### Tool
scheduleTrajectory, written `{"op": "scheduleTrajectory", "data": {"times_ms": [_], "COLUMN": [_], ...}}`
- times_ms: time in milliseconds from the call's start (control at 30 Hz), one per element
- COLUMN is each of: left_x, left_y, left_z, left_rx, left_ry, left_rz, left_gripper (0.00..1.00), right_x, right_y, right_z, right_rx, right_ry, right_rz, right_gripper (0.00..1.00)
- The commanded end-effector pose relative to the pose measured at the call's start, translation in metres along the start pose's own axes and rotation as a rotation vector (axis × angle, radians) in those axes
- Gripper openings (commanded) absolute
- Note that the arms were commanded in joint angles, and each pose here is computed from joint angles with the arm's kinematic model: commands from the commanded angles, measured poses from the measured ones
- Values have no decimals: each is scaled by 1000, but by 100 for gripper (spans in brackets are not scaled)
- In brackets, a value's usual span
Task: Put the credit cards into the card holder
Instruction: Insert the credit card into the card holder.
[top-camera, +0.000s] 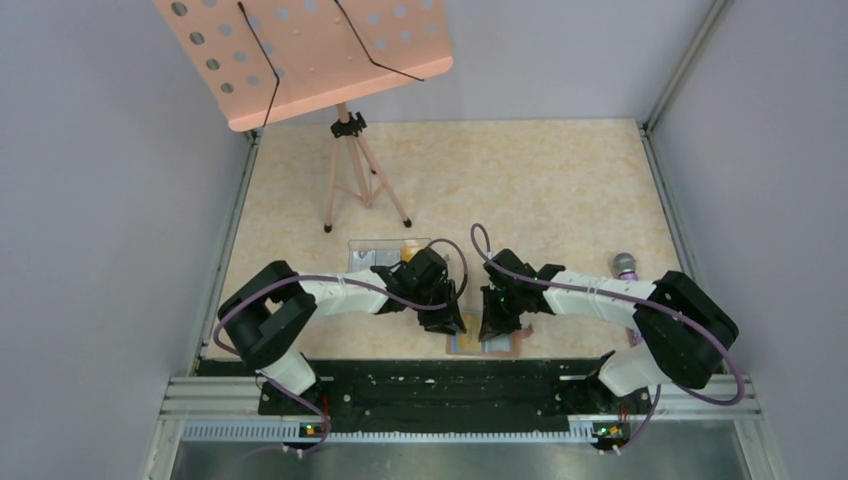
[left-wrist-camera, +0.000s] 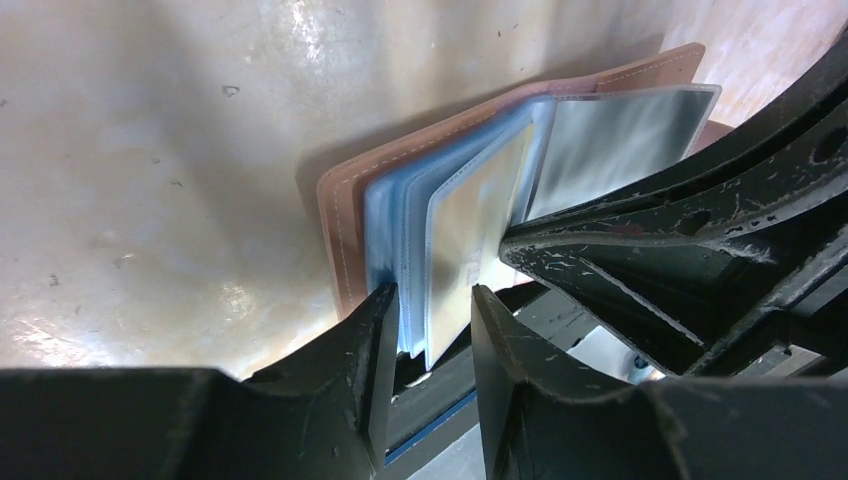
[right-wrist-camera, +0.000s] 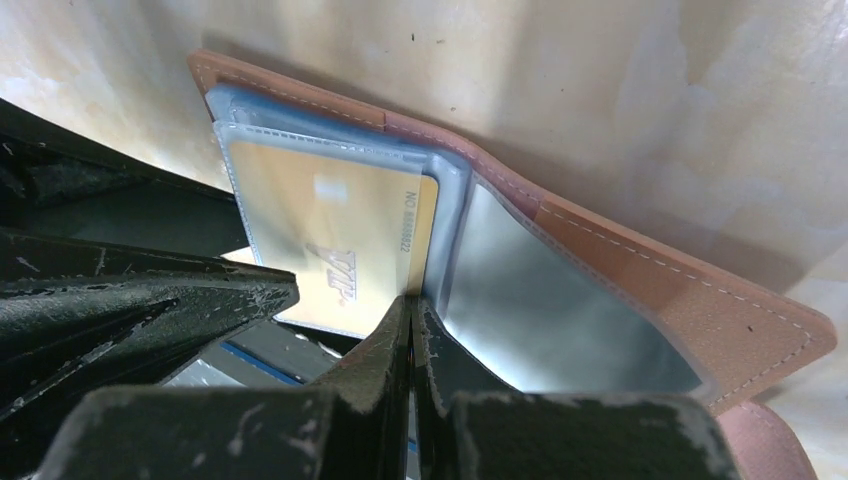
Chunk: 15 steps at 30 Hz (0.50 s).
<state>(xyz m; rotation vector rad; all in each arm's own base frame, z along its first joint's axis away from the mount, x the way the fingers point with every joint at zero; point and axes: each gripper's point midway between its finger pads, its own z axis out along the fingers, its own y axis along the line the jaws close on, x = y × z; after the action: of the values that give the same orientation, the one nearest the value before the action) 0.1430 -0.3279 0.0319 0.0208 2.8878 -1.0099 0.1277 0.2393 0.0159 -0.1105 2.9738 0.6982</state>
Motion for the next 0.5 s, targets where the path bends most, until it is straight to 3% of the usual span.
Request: {"op": "scheduleTrajectory", "data": {"times_ms": [0, 100, 367, 467], "left_x": [-5, -5, -10, -12], "left_y": [-2, -6, -34, -31], "left_z": [5, 6, -6, -9], "left_rx": [-25, -7, 91, 59], "left_ry": [6, 11, -16, -24], "left_rz": [21, 29, 65, 60], "left_gripper": [39, 36, 0, 0], "right_x": [3, 4, -4, -11], "right_y": [-8, -8, 7, 22], "right_z": [7, 7, 3, -5], "right_rx": [33, 32, -22, -73], "right_ry": [3, 5, -15, -42], "right_rz": [-7, -6, -20, -44], "right_gripper": [0, 0, 0, 0]}}
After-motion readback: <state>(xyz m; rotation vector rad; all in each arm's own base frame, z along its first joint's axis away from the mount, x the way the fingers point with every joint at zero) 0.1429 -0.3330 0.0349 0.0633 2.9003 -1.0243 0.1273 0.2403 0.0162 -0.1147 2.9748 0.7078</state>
